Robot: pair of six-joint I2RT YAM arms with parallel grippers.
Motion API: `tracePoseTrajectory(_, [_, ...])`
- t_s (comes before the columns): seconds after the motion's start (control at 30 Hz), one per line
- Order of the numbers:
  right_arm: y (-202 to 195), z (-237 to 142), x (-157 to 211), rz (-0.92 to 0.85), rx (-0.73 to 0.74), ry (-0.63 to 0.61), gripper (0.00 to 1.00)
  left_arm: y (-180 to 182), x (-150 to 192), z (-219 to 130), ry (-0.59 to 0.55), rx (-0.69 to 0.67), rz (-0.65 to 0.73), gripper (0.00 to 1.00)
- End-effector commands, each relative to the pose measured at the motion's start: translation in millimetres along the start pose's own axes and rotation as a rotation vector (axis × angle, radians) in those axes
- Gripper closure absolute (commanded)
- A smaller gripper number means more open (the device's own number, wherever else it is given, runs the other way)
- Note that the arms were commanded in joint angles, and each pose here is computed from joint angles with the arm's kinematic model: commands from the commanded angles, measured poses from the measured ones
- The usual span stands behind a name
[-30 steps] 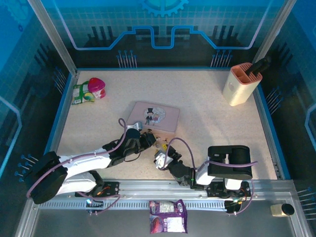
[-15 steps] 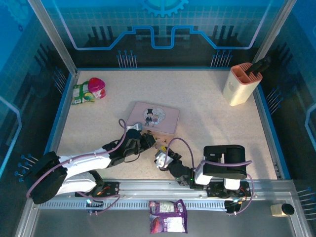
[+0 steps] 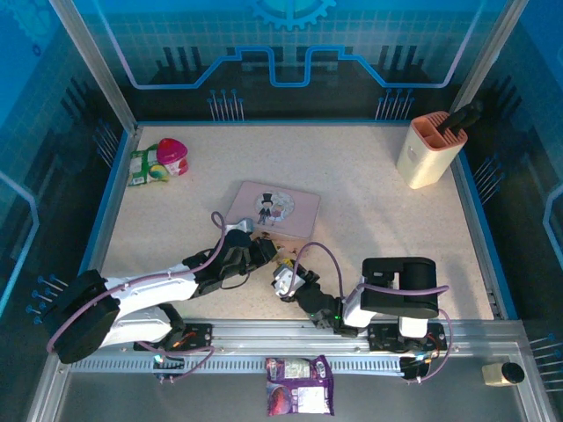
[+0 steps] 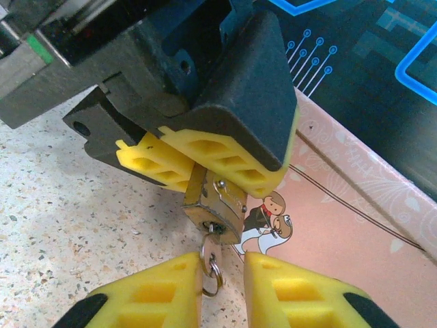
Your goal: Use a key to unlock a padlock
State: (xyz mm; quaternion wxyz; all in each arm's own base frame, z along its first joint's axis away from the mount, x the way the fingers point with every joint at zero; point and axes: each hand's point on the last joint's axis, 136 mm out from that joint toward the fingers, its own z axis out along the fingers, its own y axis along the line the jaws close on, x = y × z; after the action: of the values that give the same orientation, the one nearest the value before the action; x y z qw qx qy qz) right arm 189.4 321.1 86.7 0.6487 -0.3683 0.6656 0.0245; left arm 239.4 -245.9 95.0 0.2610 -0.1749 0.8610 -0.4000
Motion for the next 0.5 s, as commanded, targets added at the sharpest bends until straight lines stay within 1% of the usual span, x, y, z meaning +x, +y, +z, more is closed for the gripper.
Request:
tracePoseTrajectory(0.0, [-2.5, 5.5, -1.5, 0.039, 0.018, -0.002, 0.78, -39.6, -12.0, -3.9, -0.032, 0.108, 0.001, 1.00])
tracePoseTrajectory(0.47, [-3.0, 9.8, -8.6, 0.114, 0.017, 0.008, 0.82, -39.6, -11.0, -2.8, -0.031, 0.110, 0.001, 1.00])
